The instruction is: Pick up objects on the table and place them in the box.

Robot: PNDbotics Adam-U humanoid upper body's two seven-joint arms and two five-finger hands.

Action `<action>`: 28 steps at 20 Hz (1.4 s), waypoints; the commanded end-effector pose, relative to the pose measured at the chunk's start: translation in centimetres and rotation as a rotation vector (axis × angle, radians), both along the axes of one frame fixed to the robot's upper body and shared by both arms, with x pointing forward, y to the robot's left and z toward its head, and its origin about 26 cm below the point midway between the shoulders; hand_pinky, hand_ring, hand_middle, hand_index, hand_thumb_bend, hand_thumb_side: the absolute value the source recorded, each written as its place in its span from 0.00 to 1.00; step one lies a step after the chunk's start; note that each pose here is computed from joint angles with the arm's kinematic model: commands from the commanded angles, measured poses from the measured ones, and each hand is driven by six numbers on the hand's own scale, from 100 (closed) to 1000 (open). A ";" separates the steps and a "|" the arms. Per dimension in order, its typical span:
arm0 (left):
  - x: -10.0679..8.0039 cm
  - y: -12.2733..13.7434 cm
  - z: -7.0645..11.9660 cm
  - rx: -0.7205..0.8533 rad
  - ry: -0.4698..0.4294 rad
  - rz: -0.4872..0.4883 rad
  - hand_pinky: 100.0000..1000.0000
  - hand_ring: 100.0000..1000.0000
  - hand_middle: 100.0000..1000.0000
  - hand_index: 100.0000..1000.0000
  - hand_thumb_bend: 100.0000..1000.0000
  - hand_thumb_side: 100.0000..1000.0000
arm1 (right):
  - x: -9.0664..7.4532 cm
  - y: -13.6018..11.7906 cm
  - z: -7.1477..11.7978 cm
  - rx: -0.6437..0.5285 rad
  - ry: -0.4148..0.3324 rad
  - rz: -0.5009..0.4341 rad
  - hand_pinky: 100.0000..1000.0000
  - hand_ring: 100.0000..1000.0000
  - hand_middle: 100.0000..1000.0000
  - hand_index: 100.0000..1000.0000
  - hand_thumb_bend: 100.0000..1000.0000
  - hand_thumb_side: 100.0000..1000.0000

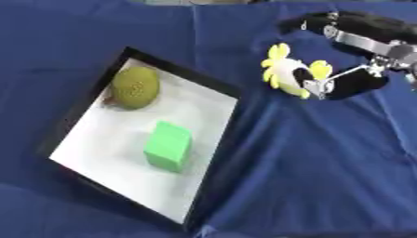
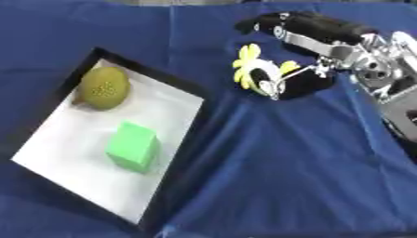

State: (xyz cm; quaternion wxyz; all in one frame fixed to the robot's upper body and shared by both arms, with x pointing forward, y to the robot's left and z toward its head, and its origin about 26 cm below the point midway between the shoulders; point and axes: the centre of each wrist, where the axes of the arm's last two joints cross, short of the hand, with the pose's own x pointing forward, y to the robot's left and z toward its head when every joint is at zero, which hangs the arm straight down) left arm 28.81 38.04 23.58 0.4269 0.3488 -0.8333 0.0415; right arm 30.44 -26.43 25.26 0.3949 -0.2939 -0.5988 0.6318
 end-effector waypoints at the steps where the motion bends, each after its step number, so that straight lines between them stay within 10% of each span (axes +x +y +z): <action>1: -0.1 0.0 1.0 0.021 -0.017 -0.010 0.86 0.77 0.71 0.84 0.15 0.70 | 0.4 -0.6 0.0 -0.032 -0.024 -0.063 0.97 1.00 0.89 1.00 0.00 0.13; 28: 0.0 0.1 0.6 0.005 0.005 -0.021 0.87 0.77 0.70 0.84 0.14 0.71 | 5.8 -3.0 -5.2 -0.095 0.119 -0.238 0.99 1.00 0.89 1.00 0.00 0.55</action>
